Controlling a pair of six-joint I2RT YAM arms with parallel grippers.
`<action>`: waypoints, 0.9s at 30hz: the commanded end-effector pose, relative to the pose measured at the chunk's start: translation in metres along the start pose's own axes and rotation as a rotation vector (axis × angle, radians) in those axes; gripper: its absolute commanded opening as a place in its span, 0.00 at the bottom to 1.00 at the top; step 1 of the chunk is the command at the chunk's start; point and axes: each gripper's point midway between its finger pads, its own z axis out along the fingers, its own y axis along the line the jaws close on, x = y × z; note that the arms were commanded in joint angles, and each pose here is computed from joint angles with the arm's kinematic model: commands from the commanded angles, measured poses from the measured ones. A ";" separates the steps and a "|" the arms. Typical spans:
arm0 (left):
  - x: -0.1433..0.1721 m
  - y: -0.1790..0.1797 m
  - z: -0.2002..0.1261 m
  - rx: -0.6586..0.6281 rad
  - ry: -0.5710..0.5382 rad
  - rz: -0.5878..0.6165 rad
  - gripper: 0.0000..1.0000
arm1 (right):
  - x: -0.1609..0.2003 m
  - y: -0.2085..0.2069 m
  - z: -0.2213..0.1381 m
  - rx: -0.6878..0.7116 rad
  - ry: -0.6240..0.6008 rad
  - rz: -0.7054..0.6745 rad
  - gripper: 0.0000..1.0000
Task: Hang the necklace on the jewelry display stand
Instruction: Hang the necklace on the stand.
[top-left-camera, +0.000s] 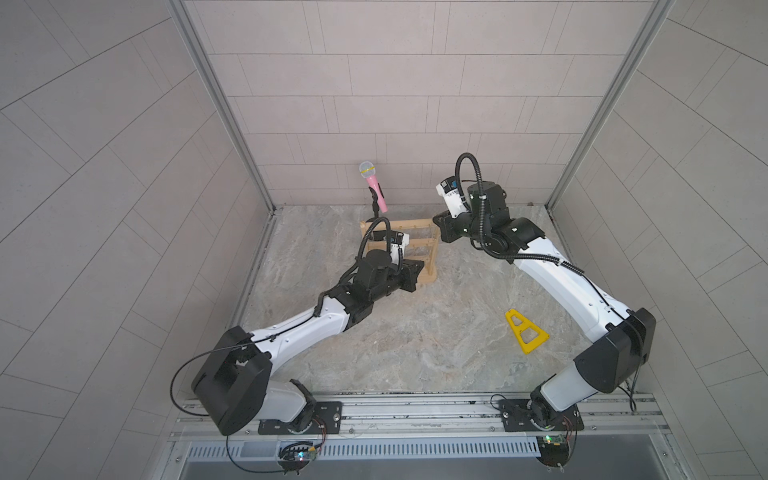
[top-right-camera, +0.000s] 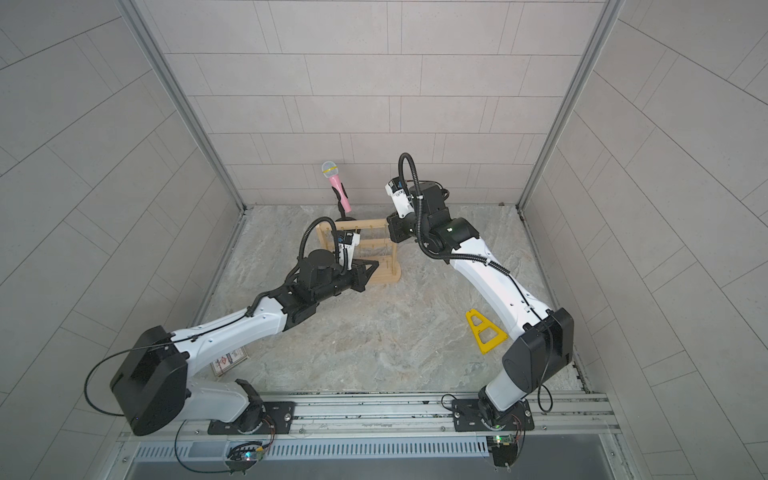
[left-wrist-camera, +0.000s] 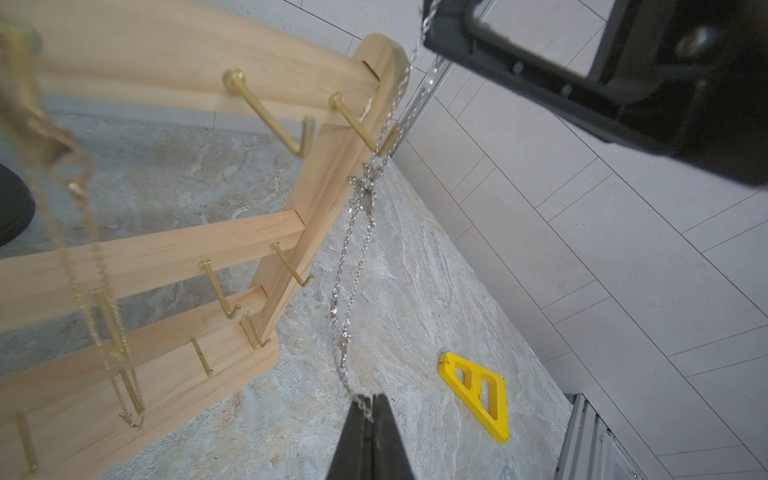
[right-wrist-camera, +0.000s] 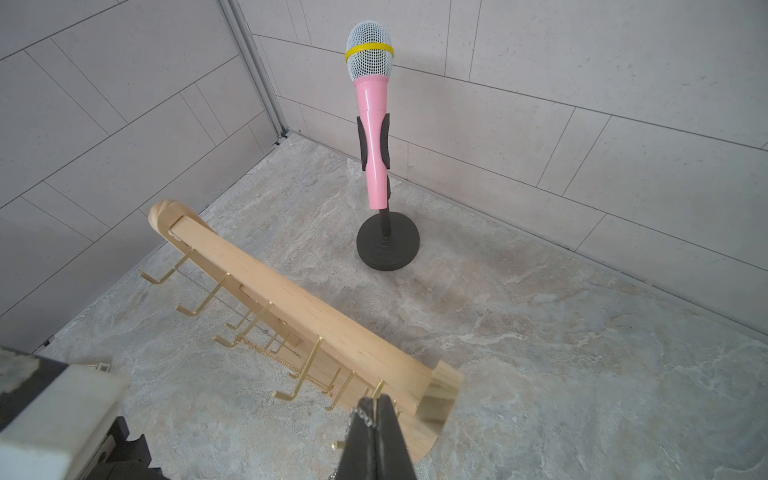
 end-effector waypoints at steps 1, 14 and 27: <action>-0.020 -0.006 0.001 0.006 -0.054 0.017 0.05 | -0.001 -0.004 -0.004 0.013 -0.002 -0.008 0.02; -0.012 0.010 0.014 -0.062 -0.022 0.010 0.05 | 0.042 -0.019 0.012 0.050 0.090 0.038 0.03; -0.010 0.027 0.027 -0.141 -0.020 -0.005 0.09 | 0.076 -0.027 0.022 0.079 0.115 0.072 0.03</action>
